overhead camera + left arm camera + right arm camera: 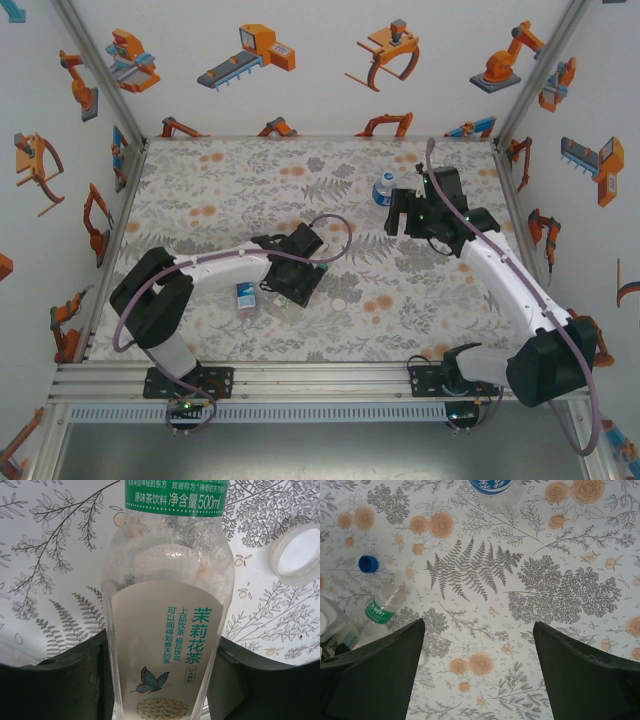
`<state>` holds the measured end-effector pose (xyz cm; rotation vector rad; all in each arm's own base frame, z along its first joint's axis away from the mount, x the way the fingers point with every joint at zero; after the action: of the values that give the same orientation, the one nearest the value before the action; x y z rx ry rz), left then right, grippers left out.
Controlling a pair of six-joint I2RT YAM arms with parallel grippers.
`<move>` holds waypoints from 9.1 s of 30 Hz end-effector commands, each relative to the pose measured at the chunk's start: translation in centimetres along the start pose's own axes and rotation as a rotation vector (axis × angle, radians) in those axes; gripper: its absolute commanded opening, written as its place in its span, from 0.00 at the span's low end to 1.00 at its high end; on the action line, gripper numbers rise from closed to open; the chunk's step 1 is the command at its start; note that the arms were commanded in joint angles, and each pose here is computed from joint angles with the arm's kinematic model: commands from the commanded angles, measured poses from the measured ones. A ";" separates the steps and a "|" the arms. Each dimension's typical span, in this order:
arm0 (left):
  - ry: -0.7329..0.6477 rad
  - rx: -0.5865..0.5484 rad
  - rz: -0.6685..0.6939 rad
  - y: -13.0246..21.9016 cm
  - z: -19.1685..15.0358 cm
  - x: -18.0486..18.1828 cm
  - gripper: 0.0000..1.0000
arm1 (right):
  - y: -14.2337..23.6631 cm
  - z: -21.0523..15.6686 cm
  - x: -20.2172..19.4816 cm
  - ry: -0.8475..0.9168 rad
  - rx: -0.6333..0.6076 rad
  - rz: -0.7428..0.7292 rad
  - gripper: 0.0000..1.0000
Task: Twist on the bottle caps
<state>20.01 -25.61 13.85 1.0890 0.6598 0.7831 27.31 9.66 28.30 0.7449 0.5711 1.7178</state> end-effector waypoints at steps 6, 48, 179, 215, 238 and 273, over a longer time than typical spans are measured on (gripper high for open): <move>-0.129 -0.185 -0.048 6.6 1.8 -0.1 0.30 | 1.0 -1.5 1.2 -0.038 0.024 0.057 0.77; -0.188 -0.804 -0.011 20.2 -0.1 7.8 0.00 | -8.7 -15.4 14.4 0.204 0.401 0.021 0.62; -0.305 -0.664 -0.095 17.5 0.7 6.1 0.02 | -12.3 -14.3 7.2 -0.043 0.445 0.120 0.25; -0.385 -0.633 -0.163 16.7 0.6 5.2 0.00 | -8.1 -13.2 5.4 -0.016 0.368 -0.050 0.49; -0.387 -0.612 -0.147 16.6 0.7 5.1 0.00 | -11.2 -13.9 11.6 0.181 0.428 -0.087 0.52; -0.414 -0.588 -0.171 16.1 0.7 4.6 0.00 | -8.5 -12.7 11.2 0.224 0.333 -0.022 0.33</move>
<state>19.64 -17.61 27.84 0.6300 0.1739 0.5667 22.00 23.30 13.80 0.8414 1.0687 1.6665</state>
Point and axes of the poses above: each hand's point on the last joint's axis, 136 mm out from that joint toward the fingers, its own y axis back along the fingers, its own x axis along the line the jaws close on, z = x × y, the point moved 10 cm from there along y, back along the fingers, and after that the axes turned 4 degrees about y, right-handed, at the moved point
